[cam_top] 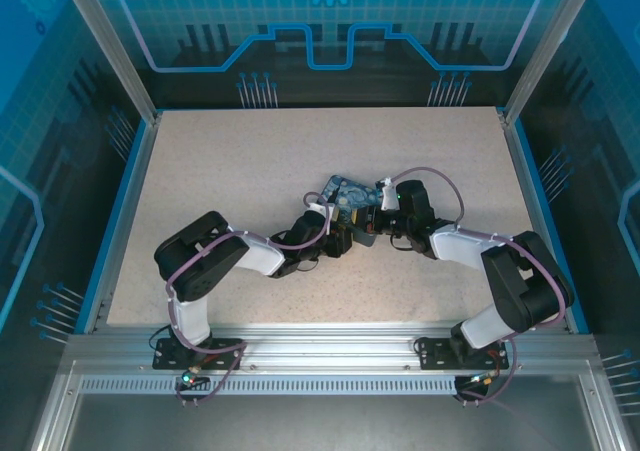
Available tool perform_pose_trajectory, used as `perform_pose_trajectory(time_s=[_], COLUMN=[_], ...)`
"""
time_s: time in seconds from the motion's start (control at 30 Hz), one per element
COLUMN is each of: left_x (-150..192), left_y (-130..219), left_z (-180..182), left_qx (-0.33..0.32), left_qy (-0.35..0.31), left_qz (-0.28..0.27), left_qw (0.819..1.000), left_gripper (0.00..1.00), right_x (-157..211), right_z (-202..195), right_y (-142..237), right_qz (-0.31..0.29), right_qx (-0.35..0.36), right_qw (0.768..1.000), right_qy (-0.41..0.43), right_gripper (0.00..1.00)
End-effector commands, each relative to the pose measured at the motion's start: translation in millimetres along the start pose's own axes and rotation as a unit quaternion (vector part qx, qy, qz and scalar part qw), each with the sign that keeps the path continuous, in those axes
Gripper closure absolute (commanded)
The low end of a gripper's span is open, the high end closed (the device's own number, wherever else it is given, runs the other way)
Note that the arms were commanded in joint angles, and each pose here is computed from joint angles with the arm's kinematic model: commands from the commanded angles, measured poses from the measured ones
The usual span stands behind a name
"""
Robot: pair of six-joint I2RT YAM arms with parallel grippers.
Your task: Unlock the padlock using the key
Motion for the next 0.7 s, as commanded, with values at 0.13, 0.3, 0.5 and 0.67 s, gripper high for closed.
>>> perform_pose_trajectory(time_s=[0.13,0.3,0.5,0.67], left_x=[-9.1,-15.4,-25.7,-34.7], left_y=[2.7,11.4,21.8,30.2], left_z=[-22.4,-26.7,-34.7,-40.9], left_qx=[0.043,0.047,0.056,0.063], left_qy=[-0.009,-0.003,0.015,0.030], left_qz=[-0.013,-0.022,-0.030,-0.037], left_qw=[0.999,0.999,0.998,0.997], left_gripper=[0.69,0.69,0.71,0.75], right_x=[-6.5,0.0,33.9,58.2], right_z=[18.7,22.3,11.0,1.3], right_y=[14.1,37.6,65.3,80.6], right_qz=[-0.010,-0.028,-0.026,-0.027], right_qx=[0.013,0.031,0.063,0.075], right_qw=[0.999,0.997,0.989,0.983], right_qy=[0.042,0.072,0.129,0.166], right_gripper=[1.00,1.00,1.00,1.00])
Point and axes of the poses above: each hand's point on the last joint's axis, 136 mm out from that joint toward the fingers, its own y axis back along the fingers, its own z axis along the line the jaws close on, x = y × z, the point moved 7 cm from there along y, back along the fingers, and after that the axes turned 8 degrees about -y, right-handed, at the moved point
